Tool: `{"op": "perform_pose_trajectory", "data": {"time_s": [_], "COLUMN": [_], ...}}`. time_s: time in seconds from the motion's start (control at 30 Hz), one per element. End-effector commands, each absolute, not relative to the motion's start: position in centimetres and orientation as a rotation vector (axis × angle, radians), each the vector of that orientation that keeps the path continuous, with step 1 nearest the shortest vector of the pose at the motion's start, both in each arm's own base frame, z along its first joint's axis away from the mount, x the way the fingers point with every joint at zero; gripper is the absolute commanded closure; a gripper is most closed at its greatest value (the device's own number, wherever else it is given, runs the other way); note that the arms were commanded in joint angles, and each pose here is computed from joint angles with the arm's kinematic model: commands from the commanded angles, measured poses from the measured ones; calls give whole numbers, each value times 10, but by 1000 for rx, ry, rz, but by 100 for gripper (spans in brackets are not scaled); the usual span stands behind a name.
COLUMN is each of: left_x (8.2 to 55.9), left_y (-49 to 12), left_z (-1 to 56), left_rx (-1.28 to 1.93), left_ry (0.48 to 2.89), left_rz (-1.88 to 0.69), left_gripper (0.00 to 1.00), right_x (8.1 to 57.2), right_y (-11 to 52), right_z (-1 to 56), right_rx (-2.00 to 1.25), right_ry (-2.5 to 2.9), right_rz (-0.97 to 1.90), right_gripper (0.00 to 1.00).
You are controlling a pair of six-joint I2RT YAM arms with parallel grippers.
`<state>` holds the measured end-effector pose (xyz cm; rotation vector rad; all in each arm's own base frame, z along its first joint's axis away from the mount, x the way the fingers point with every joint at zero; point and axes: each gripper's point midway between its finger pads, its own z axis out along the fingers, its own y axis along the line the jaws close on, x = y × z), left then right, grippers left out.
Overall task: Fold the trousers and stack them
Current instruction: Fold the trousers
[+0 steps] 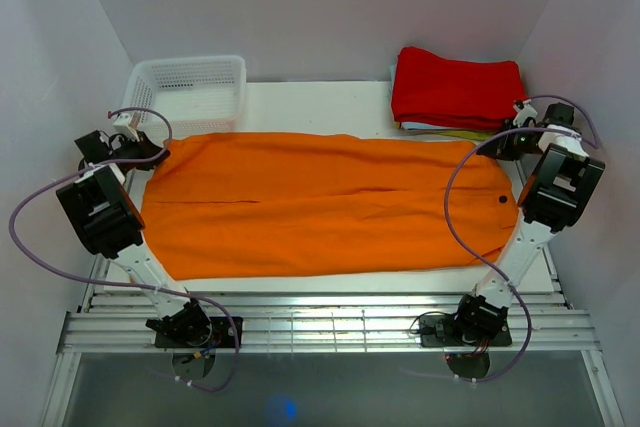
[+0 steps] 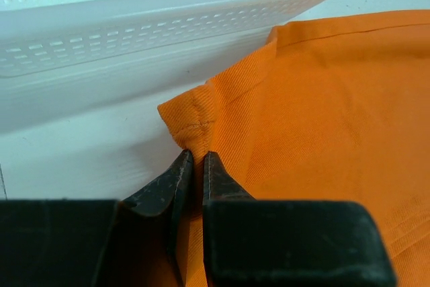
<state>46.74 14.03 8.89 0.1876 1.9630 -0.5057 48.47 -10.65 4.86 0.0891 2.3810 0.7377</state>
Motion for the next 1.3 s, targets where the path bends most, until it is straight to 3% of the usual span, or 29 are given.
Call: {"op": "perform_pose_trajectory", "data": {"time_s": [0.0,0.3,0.57,0.8,0.93,1.13,1.17,1.2,1.23,1.27], "left_x": [466,449,405,368,347,338,336,335,327,330], "left_y": [138,136,107,101,100,122,123,127,120,122], "left_z": [137,167,160,101,80,75,74,76,73,84], "left_rx": [270,386,695,845,980,933,920,908,887,935], "left_ry": [1877,1783,1702,1805,1772,1798,1808,1813,1840,1798], "left_rz": [-464,-415,-270,-234,-140,-103,-117,-117,-179,-159], "left_gripper": [100,100,100,100,100,100,93,82,72,62], "right_x": [475,442,399,394,372,345,339,337,337,333], "right_y": [-110,-125,-121,-153,-138,-148,-149,-150,-153,-152], "right_z": [123,170,132,100,101,85,80,80,85,90], "right_rx": [-6,-221,-479,-455,-582,-714,-715,-723,-754,-762], "right_ry": [2197,2032,2058,2229,2154,2179,2211,2219,2211,2212], "right_rz": [776,623,432,299,320,217,226,225,207,208], "right_gripper": [92,92,92,92,92,91,87,69,60,42]}}
